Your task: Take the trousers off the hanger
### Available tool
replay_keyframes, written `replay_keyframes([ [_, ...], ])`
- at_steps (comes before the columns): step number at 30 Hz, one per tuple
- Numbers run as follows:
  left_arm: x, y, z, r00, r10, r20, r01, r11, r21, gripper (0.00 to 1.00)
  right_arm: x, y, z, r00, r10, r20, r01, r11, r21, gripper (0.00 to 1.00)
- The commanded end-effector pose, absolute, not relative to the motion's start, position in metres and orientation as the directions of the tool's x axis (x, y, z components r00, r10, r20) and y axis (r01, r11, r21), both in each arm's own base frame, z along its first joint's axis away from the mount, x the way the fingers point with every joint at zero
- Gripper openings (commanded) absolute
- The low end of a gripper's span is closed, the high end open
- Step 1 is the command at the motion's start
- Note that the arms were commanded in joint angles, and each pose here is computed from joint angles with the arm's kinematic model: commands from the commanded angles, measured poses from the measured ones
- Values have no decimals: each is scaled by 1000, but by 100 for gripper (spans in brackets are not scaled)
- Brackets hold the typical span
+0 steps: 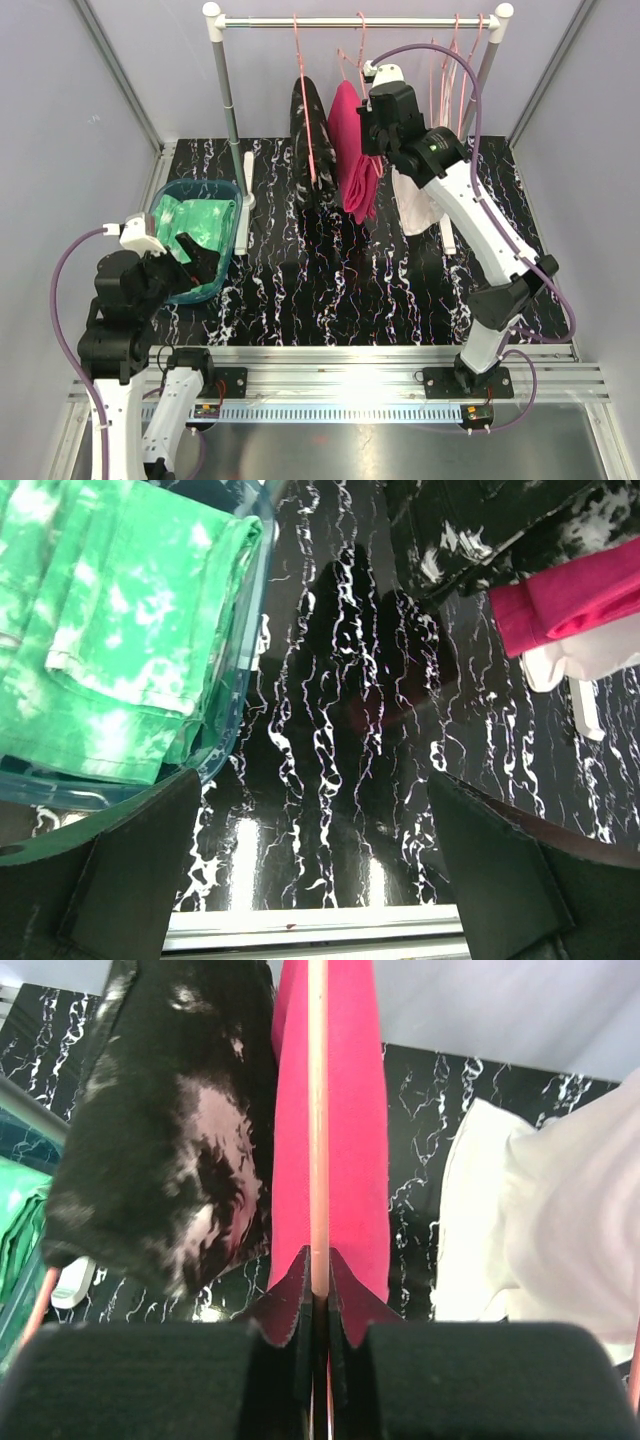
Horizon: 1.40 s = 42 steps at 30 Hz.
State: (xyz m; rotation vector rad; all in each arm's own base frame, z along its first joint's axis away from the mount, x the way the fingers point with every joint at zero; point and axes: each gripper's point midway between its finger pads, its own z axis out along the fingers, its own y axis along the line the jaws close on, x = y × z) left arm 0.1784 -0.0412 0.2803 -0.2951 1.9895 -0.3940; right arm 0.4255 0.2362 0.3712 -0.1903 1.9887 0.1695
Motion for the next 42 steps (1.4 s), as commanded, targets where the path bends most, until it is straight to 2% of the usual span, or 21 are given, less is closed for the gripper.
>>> replay_keyframes([
  [1, 185, -55, 305, -394, -352, -849, 75, 908, -412, 99, 410, 221, 459, -208, 24, -978, -234, 969, 74, 0],
  [6, 189, -75, 328, -398, -364, -842, 186, 867, -463, 99, 397, 212, 483, -163, 52, -985, -242, 966, 91, 0],
  [11, 196, -85, 362, -337, -361, -870, 280, 844, -458, 99, 381, 204, 511, -108, 92, -990, -262, 958, 117, 0],
  [20, 222, -93, 426, -231, -340, -912, 369, 836, -405, 99, 367, 199, 551, -11, 142, -990, -300, 944, 139, 0],
  [25, 236, -119, 458, -218, -312, -925, 446, 811, -378, 99, 361, 193, 564, 5, 162, -987, -294, 943, 153, 0],
  [29, 237, -149, 487, -106, -204, -973, 436, 870, -229, 99, 345, 186, 570, -10, 203, -979, -306, 932, 196, 0],
  [32, 241, -185, 481, -110, -95, -989, 442, 887, -134, 99, 327, 183, 571, -42, 237, -971, -332, 913, 237, 0],
  [34, 237, -204, 489, -56, -41, -998, 466, 883, -62, 99, 317, 179, 571, -61, 256, -965, -337, 905, 261, 0],
  [38, 213, -267, 488, 62, 61, -996, 547, 833, 85, 99, 298, 173, 560, -113, 257, -960, -348, 895, 280, 0],
  [42, 201, -317, 486, 155, 40, -987, 623, 772, 129, 99, 281, 173, 543, -161, 259, -953, -381, 874, 302, 0],
])
